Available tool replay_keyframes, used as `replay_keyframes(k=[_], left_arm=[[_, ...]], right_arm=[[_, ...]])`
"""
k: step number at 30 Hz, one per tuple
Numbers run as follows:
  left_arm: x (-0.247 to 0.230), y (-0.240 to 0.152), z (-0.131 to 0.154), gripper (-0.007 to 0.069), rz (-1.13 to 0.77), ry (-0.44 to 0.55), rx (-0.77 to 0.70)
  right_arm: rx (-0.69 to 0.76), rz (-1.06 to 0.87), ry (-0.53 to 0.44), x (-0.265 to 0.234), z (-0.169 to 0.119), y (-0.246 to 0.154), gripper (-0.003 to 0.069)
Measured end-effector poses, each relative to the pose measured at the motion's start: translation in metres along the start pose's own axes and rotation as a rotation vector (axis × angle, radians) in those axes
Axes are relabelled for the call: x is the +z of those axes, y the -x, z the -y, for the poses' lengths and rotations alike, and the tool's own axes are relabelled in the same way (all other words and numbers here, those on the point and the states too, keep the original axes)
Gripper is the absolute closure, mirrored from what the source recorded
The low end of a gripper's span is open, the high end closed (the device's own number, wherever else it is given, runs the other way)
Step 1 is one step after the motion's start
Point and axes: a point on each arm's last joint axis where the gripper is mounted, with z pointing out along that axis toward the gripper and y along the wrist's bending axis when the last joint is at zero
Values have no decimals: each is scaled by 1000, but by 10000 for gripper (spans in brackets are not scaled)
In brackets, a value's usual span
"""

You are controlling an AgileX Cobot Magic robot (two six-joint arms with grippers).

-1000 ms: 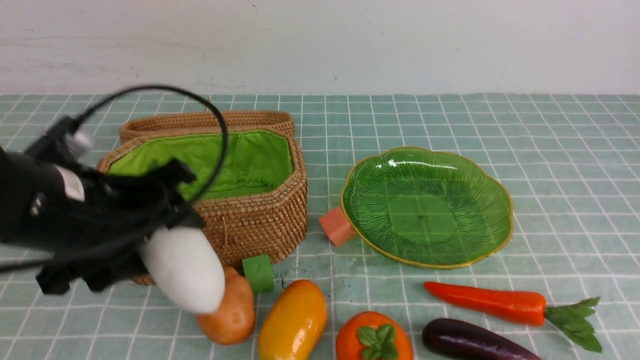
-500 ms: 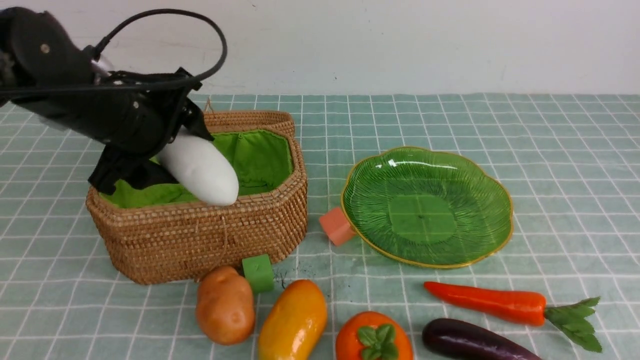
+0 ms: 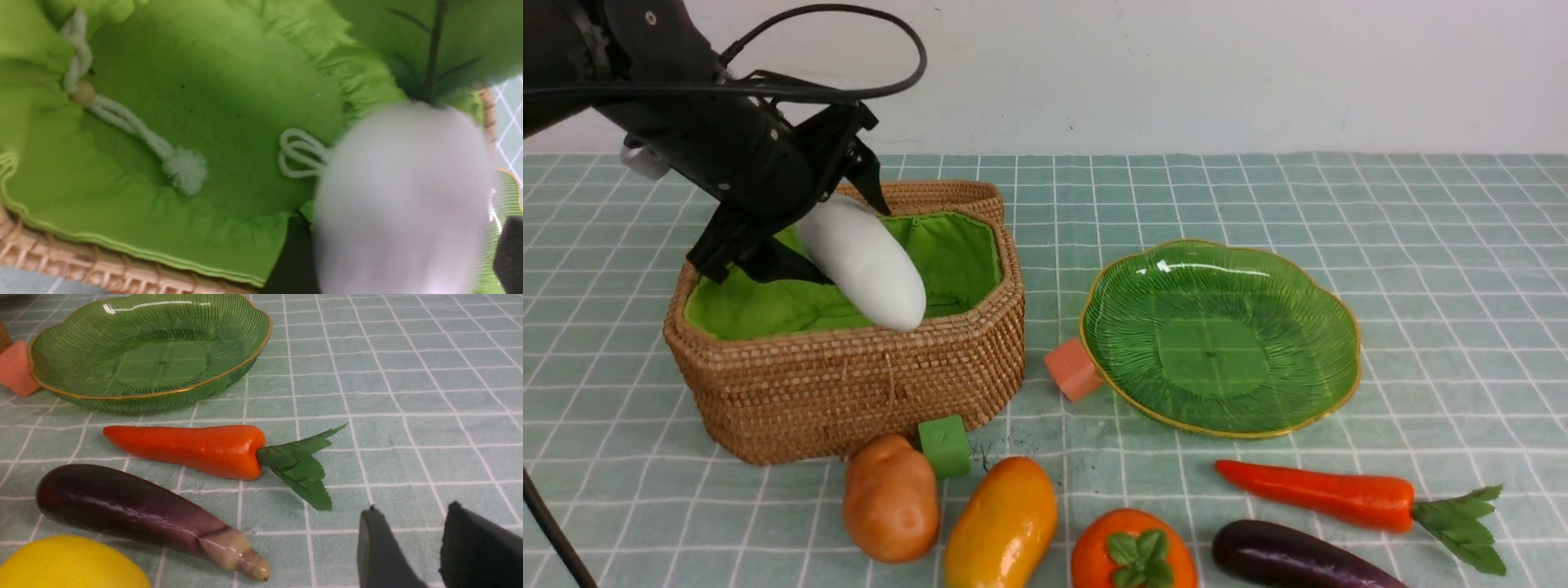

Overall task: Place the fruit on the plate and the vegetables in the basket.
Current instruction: Take a daikon with your left arm and place it on the basket on the left, then grab a potato with your left arm and place it in the basket on the left

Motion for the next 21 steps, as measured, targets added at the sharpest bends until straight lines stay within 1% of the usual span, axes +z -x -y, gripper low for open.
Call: replay_keyframes(k=[3,7,9,10,11,12,14,16,17,18,20,21], left_arm=[[-3,3,2,6,20,4,20],[-13,10,6,4,73,34,81],[-19,12,7,7,74,67,134],[-22,10,6,13,53,100,187],[-24,9,7,13,52,103,198],[-26,5,5,18,30,137,241],[-33,-18,3,36,-27,229,396],[-36,-30,2,41,-37,261,436],[-40,-52,1,48,-43,284,518],[-41,-54,0,48,-43,285,526],[-46,-94,-10,50,-45,314,613],[-48,-104,-16,50,-48,323,624]], right_arm=[[0,0,0,0,0,0,418],[0,0,0,0,0,0,418],[0,0,0,0,0,0,418],[0,0,0,0,0,0,418],[0,0,0,0,0,0,418],[0,0,0,0,0,0,418],[0,0,0,0,0,0,418],[0,0,0,0,0,0,418],[0,0,0,0,0,0,418],[0,0,0,0,0,0,418],[0,0,0,0,0,0,418],[0,0,0,0,0,0,418]])
